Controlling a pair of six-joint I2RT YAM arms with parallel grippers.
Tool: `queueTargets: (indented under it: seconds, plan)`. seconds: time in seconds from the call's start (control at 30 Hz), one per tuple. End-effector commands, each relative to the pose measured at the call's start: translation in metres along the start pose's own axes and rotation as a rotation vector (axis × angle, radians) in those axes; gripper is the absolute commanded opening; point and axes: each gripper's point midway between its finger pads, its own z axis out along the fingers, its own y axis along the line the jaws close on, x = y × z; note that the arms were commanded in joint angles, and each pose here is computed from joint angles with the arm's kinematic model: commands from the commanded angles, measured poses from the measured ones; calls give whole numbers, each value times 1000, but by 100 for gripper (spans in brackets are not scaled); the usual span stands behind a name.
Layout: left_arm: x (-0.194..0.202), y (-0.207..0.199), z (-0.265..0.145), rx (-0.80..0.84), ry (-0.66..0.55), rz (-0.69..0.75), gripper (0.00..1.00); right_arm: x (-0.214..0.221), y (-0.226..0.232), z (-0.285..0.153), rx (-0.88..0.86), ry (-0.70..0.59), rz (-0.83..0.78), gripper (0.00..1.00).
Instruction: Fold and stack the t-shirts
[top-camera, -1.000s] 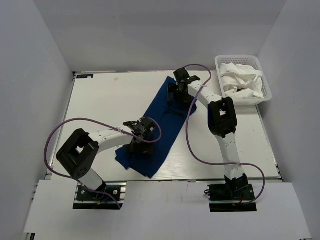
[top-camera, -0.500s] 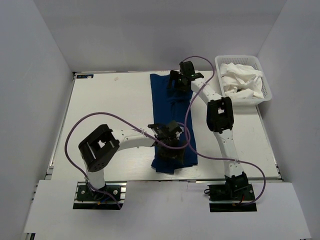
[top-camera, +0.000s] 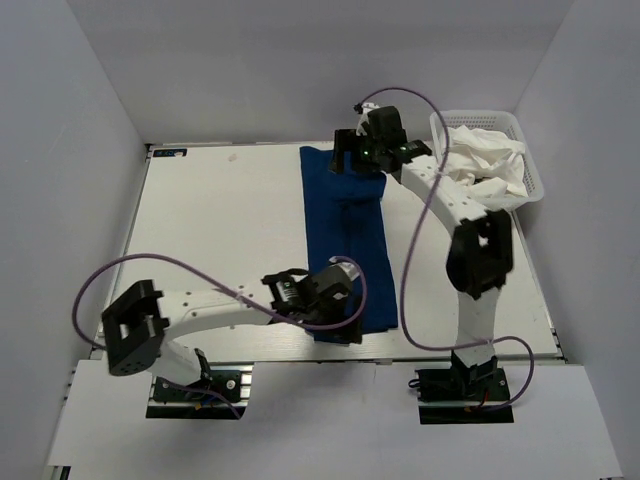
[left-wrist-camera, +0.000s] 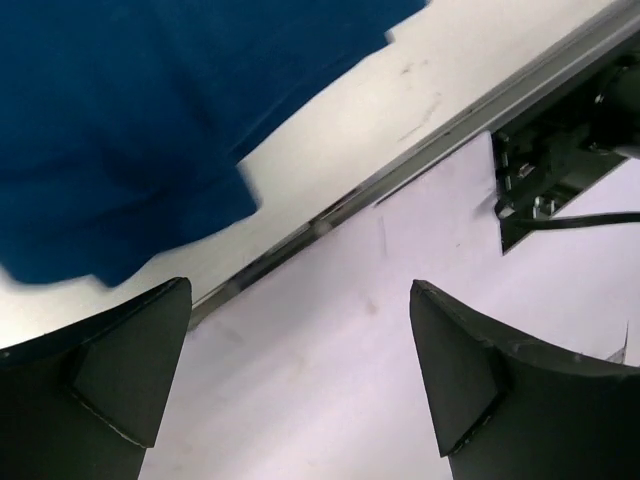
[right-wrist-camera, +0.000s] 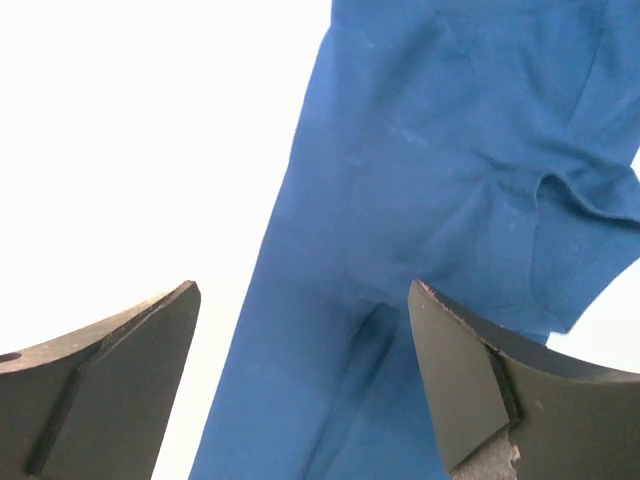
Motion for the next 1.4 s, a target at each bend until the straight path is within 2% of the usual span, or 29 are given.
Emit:
queueTargets:
  seconds: [0.0, 0.07, 0.1, 0.17, 0.2, 0.27, 0.3, 0.4, 0.47, 0.53, 0.57, 0.63, 0.7, 0.73, 0.83, 0.87, 0.9, 0.97, 1.0, 1.07, 1.13, 1.23, 1.27, 1.33, 1.37]
  plan:
    - [8, 33, -25, -81, -90, -74, 99, -6, -4, -58, 88, -78, -2, 90]
    - [12, 45, -33, -103, -130, -139, 99, 36, -15, -79, 133, -65, 70, 90]
    - [23, 64, -30, -141, -128, -168, 99, 35, -11, -100, 131, -103, 82, 90]
    - [20, 71, -37, -106, -191, -203, 99, 108, -30, -99, 196, -2, 189, 90]
    - [24, 82, -34, -123, -199, -211, 99, 99, -21, -124, 169, -72, 209, 90]
    - [18, 80, -33, -109, -237, -212, 99, 164, -31, -127, 192, 27, 286, 90]
    - [23, 86, -29, -127, -223, -211, 99, 162, -16, -146, 128, -3, 298, 90]
    - [24, 95, -16, -160, -225, -201, 99, 227, -17, -164, 119, 86, 362, 90]
    - [19, 96, -9, -153, -240, -200, 99, 252, -13, -174, 97, 146, 361, 90]
    - [20, 102, 2, -162, -231, -200, 96, 278, -11, -186, 105, 206, 365, 90]
    - [19, 106, 3, -174, -229, -210, 90, 295, -15, -188, 118, 244, 366, 90]
    - [15, 109, 6, -172, -241, -201, 88, 323, -21, -198, 149, 300, 379, 90]
    - [12, 104, 8, -132, -244, -199, 81, 348, -21, -201, 140, 355, 394, 90]
    - [13, 105, 9, -129, -248, -187, 81, 352, -16, -202, 106, 373, 400, 90]
    - [10, 100, 12, -89, -244, -170, 72, 366, -12, -205, 93, 430, 412, 90]
    - [15, 101, 17, -87, -224, -155, 64, 374, -12, -206, 95, 448, 415, 90]
    - [20, 101, 19, -82, -201, -154, 60, 376, -13, -205, 95, 452, 414, 90]
    - [28, 92, 22, -40, -140, -137, 52, 380, -9, -206, 85, 478, 423, 84]
    - [32, 92, 24, -38, -122, -137, 43, 382, -8, -207, 83, 489, 428, 81]
    - [39, 94, 27, -42, -87, -139, 37, 387, -5, -208, 72, 520, 427, 73]
    - [40, 95, 27, -48, -81, -152, 22, 389, -3, -208, 67, 528, 426, 63]
    - [39, 93, 26, -48, -81, -161, 2, 389, -1, -208, 62, 532, 427, 36]
    - [39, 92, 26, -48, -82, -170, 0, 387, -1, -206, 58, 523, 428, 24]
    - [35, 89, 25, -40, -89, -169, 0, 382, -1, -204, 55, 503, 419, 12]
    - [30, 84, 22, -26, -103, -168, 0, 379, 0, -203, 50, 487, 411, 0]
